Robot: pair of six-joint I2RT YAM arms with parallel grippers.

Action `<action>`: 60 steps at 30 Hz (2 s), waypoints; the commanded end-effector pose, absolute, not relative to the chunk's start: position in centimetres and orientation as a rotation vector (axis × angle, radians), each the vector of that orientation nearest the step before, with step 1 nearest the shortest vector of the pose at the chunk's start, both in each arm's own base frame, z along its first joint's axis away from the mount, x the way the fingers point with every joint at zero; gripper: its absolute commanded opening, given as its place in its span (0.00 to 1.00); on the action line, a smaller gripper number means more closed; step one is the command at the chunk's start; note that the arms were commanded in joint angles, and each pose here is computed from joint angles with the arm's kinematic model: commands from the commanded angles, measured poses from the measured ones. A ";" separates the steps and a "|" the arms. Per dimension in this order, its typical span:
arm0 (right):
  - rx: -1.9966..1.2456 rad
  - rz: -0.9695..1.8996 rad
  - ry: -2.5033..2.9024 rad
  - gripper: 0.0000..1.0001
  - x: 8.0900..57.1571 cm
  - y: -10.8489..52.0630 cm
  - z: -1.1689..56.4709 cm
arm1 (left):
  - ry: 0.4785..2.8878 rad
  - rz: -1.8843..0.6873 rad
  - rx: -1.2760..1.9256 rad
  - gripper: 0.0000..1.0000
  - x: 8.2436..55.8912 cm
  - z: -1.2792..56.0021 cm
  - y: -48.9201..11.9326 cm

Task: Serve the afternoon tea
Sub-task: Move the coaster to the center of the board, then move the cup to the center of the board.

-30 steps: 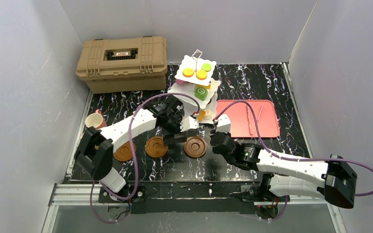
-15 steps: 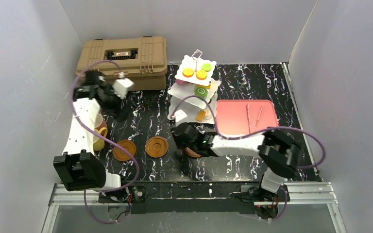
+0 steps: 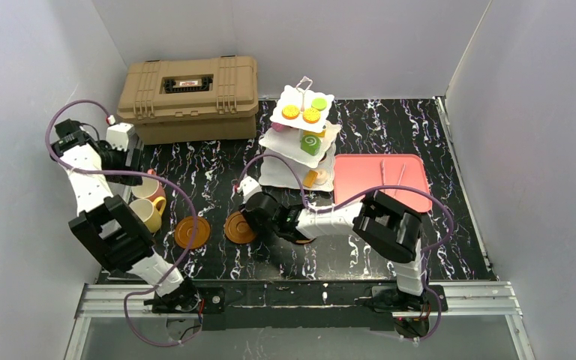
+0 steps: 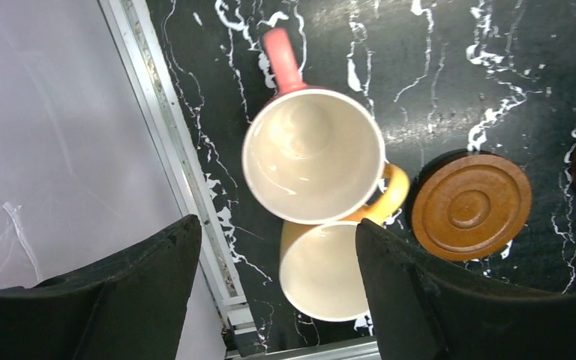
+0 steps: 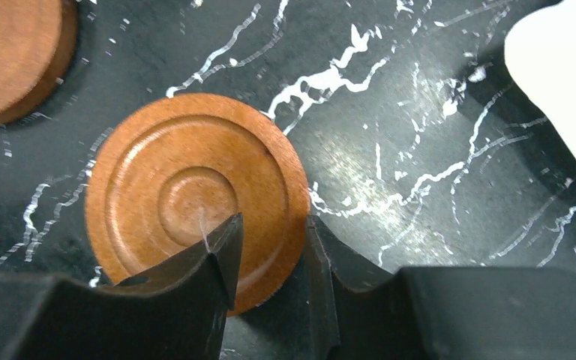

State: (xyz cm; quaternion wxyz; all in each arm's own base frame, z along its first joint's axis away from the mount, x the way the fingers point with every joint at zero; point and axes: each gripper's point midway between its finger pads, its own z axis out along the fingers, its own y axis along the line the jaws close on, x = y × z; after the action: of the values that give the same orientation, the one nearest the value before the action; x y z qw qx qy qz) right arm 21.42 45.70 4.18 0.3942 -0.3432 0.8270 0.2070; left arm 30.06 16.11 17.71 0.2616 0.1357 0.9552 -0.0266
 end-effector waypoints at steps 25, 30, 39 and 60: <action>-0.777 0.447 2.040 0.49 21.5 40.8 11.1 | 2.693 -0.244 0.441 0.18 31.9 9.0 15.3; -0.740 0.468 2.005 0.49 21.9 41.0 13.0 | 2.672 -0.305 0.446 0.00 32.8 9.5 13.1; -0.682 0.478 1.972 0.68 23.2 40.8 13.4 | 2.636 -0.435 0.518 0.00 34.1 11.3 3.7; -0.638 0.572 1.969 0.89 23.7 41.1 12.8 | 2.286 -0.509 1.246 0.01 29.4 12.1 -10.3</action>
State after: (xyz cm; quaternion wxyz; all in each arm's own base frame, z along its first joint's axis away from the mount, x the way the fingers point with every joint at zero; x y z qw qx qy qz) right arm 23.46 41.36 11.49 0.4655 -0.2818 0.8115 0.2133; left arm 30.64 -8.92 10.63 0.2280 0.3293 0.8994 -0.1753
